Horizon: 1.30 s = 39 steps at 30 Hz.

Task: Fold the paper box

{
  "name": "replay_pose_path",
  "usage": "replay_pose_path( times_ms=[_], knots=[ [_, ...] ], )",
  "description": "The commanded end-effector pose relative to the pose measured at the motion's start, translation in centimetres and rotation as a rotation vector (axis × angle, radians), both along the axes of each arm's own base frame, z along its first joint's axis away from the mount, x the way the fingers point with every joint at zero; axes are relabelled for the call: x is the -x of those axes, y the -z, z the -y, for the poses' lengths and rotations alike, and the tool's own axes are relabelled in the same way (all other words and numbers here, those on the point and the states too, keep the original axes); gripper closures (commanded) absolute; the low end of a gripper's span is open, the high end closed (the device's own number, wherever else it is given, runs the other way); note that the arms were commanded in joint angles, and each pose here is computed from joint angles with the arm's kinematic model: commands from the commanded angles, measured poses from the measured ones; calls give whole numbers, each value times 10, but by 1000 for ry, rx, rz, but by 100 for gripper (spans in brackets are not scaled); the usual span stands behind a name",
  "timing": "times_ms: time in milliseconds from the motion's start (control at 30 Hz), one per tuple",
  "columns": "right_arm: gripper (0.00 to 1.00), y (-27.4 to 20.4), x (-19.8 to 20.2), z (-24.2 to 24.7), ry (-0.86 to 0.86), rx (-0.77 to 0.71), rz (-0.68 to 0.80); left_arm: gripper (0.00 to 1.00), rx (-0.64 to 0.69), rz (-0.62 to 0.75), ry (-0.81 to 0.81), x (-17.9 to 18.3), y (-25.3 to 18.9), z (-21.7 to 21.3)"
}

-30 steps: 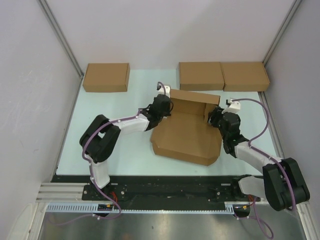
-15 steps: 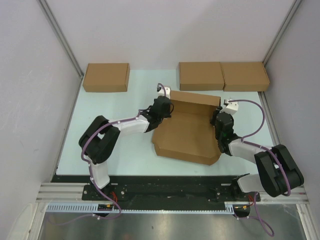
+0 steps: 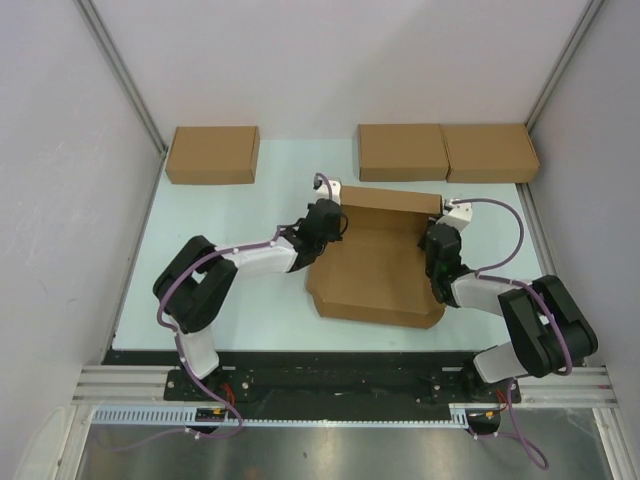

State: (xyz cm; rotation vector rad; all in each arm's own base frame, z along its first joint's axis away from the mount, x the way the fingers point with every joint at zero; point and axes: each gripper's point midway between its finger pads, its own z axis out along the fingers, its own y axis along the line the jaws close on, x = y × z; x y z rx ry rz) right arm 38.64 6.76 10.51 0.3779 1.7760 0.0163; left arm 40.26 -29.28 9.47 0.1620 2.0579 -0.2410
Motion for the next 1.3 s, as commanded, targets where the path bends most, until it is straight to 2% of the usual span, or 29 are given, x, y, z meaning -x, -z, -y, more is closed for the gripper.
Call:
replay_pose_path(
  times_ms=[0, 67, 300, 333, 367, 400, 467, 667, 800, 833, 867, 967, 1267],
  knots=[
    [95, -13, -10, 17, 131, -36, 43, 100, -61, -121, -67, 26, 34, -29],
    [100, -8, -8, 21, 163, -42, 23, 100, -60, -116, -78, 29, 34, -31],
    [100, 1, -4, 26, 200, -58, -15, 100, -54, -112, -90, 29, 39, -30],
    [95, 2, -3, 24, 187, -60, -23, 100, -55, -112, -91, 30, 39, -30],
    [79, 4, -3, 24, 180, -61, -31, 100, -55, -112, -90, 30, 40, -30],
    [72, 5, -3, 23, 177, -63, -37, 100, -54, -110, -90, 30, 40, -29],
    [65, 9, -2, 22, 169, -70, -56, 100, -51, -107, -89, 29, 38, -28],
    [63, 16, -8, 17, 149, -75, -109, 100, -53, -105, -85, 30, 37, -28],
    [70, 20, -14, 15, 139, -66, -140, 100, -51, -100, -85, 31, 36, -28],
    [75, 21, -15, 15, 138, -63, -151, 100, -50, -101, -83, 31, 36, -27],
    [86, 24, -15, 15, 138, -60, -158, 100, -52, -101, -84, 31, 36, -27],
    [100, 25, -16, 17, 161, -62, -170, 100, -53, -99, -87, 32, 37, -27],
    [100, 26, -16, 23, 212, -61, -186, 100, -66, -98, -99, 34, 41, -29]
  ],
)
